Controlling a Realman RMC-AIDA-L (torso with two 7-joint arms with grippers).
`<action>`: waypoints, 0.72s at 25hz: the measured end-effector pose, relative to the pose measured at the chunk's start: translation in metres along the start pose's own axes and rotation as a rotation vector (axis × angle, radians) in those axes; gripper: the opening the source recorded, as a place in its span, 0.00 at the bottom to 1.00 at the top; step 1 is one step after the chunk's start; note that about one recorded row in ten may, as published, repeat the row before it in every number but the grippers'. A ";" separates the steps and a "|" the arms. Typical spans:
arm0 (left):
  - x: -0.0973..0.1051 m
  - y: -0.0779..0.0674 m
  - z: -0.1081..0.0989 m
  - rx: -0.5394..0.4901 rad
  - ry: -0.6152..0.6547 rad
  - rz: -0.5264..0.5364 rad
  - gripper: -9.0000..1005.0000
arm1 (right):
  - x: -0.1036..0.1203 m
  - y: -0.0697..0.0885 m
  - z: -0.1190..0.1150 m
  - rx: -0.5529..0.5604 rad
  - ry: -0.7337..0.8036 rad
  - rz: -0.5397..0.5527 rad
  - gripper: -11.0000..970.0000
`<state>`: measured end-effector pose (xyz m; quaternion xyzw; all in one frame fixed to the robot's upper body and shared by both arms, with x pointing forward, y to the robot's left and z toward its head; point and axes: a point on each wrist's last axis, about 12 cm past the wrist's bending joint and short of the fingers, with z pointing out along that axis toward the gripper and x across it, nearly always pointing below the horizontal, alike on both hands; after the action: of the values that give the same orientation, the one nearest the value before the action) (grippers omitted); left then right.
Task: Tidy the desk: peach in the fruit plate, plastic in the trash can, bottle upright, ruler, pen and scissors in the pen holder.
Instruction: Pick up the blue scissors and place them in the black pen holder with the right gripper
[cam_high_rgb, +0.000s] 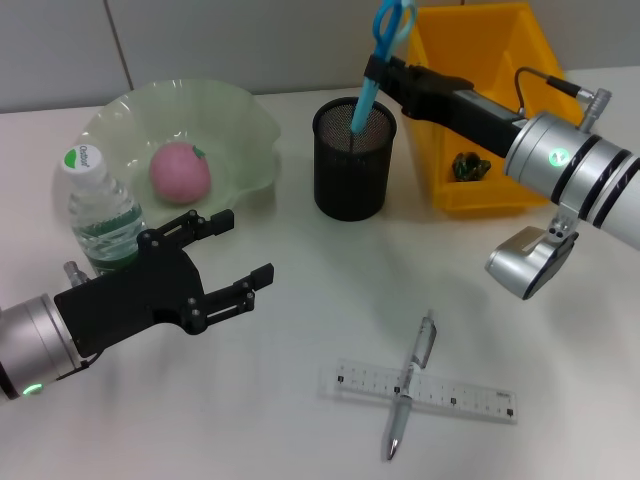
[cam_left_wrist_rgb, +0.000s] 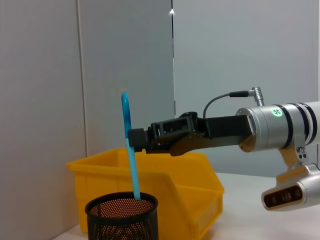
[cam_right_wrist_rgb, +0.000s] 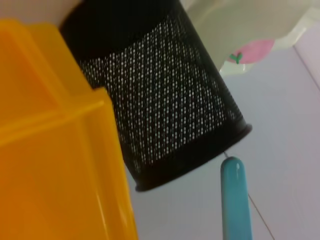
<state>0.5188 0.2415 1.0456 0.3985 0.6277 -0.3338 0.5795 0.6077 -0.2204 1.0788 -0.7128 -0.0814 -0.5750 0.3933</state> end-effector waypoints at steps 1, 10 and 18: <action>0.000 0.000 0.000 0.000 0.000 0.001 0.78 | -0.001 0.000 0.000 0.000 -0.002 0.002 0.25; 0.000 0.000 0.000 -0.002 0.002 0.005 0.78 | -0.006 0.000 0.000 -0.012 -0.015 0.009 0.25; 0.001 -0.001 -0.001 0.000 0.001 0.004 0.78 | -0.005 0.001 0.003 -0.025 -0.024 -0.019 0.25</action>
<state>0.5177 0.2421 1.0449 0.3997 0.6273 -0.3324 0.5798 0.6090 -0.2171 1.0738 -0.7237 -0.0857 -0.5712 0.3776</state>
